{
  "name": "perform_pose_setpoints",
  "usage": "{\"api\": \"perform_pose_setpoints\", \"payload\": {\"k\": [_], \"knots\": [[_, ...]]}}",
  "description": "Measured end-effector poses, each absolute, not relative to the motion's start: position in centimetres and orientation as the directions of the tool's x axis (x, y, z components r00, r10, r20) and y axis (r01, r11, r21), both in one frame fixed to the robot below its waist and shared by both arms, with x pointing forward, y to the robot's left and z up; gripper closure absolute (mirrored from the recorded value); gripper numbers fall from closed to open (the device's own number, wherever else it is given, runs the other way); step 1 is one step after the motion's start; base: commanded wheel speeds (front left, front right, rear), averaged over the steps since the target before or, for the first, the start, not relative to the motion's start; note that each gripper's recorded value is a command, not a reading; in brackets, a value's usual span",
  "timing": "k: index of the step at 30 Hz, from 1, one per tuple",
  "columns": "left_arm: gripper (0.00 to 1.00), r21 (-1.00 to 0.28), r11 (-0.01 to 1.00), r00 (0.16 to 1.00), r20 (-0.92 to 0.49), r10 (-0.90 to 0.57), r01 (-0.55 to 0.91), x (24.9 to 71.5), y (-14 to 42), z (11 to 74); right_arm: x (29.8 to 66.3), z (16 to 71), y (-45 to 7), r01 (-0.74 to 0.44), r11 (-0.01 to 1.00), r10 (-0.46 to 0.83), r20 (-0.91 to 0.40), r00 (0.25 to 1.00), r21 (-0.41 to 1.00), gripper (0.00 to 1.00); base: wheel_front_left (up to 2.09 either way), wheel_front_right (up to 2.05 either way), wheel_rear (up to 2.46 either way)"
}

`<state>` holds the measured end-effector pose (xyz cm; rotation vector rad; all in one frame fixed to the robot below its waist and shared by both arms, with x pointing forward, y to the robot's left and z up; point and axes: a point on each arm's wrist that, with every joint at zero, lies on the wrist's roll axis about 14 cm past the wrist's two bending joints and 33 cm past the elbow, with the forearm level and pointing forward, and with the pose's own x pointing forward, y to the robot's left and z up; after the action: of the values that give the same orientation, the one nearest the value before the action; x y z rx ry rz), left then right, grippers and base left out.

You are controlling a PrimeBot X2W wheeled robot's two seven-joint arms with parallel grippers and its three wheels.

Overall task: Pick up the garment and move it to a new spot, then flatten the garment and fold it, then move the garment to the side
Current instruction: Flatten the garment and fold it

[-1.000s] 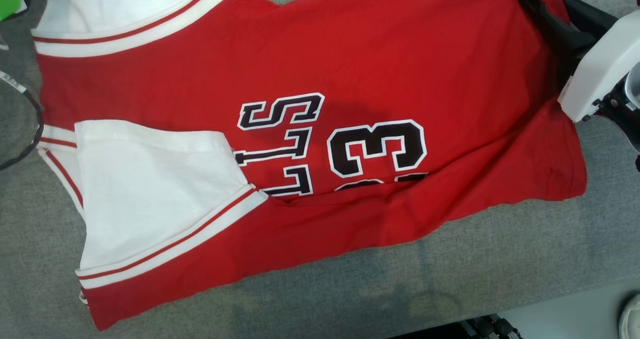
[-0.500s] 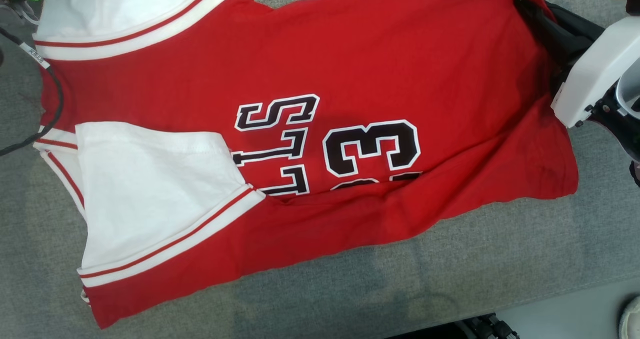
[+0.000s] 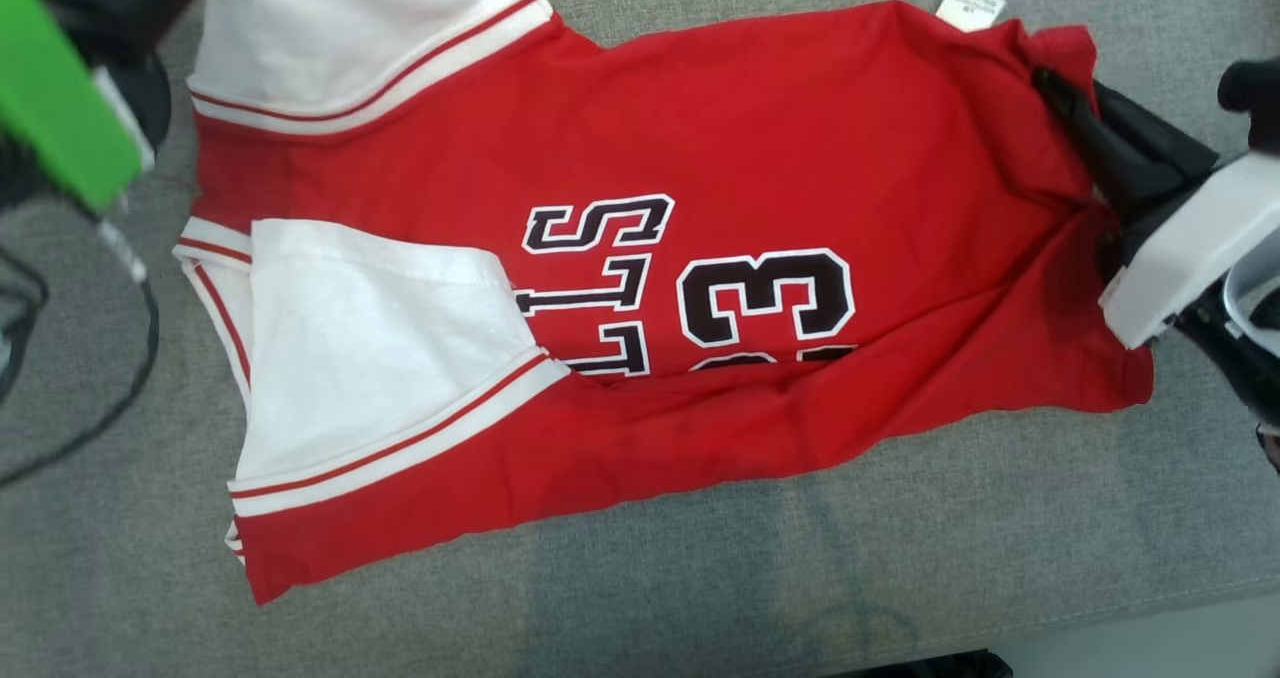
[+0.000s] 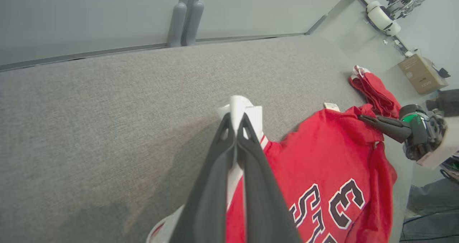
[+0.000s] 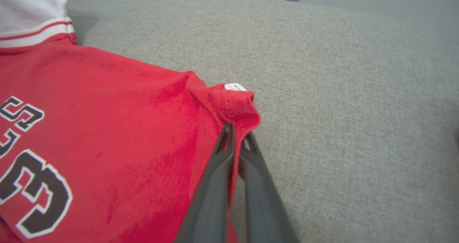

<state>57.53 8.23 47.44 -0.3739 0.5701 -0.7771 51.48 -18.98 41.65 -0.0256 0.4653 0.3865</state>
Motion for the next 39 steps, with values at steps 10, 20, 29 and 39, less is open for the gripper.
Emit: {"api": "perform_pose_setpoints", "payload": {"k": [10,20,29,39], "knots": [[1.0,-0.593,0.632,0.633,-0.248,-0.733,0.499,50.2,9.4,49.5,48.9,39.9,-19.8,-0.338,0.94,0.324,-0.455,0.829,0.053,1.0,0.0,0.0,0.0],[1.0,-0.637,0.622,0.648,-0.242,-0.723,0.456,44.9,9.2,49.2,50.6,39.4,-19.5,-0.389,0.918,0.327,-0.414,0.849,-0.074,1.0,0.0,0.0,0.0],[1.0,-0.648,0.623,0.67,-0.227,-0.706,0.437,42.9,9.4,50.1,52.4,40.9,-18.7,-0.441,0.876,0.352,-0.362,0.863,-0.198,1.0,0.0,0.0,0.0],[1.0,-0.694,0.613,0.696,-0.223,-0.682,0.378,41.5,9.4,49.5,52.2,42.3,-20.8,-0.41,0.862,0.325,-0.293,0.899,-0.3,1.0,0.0,0.0,0.0]]}}
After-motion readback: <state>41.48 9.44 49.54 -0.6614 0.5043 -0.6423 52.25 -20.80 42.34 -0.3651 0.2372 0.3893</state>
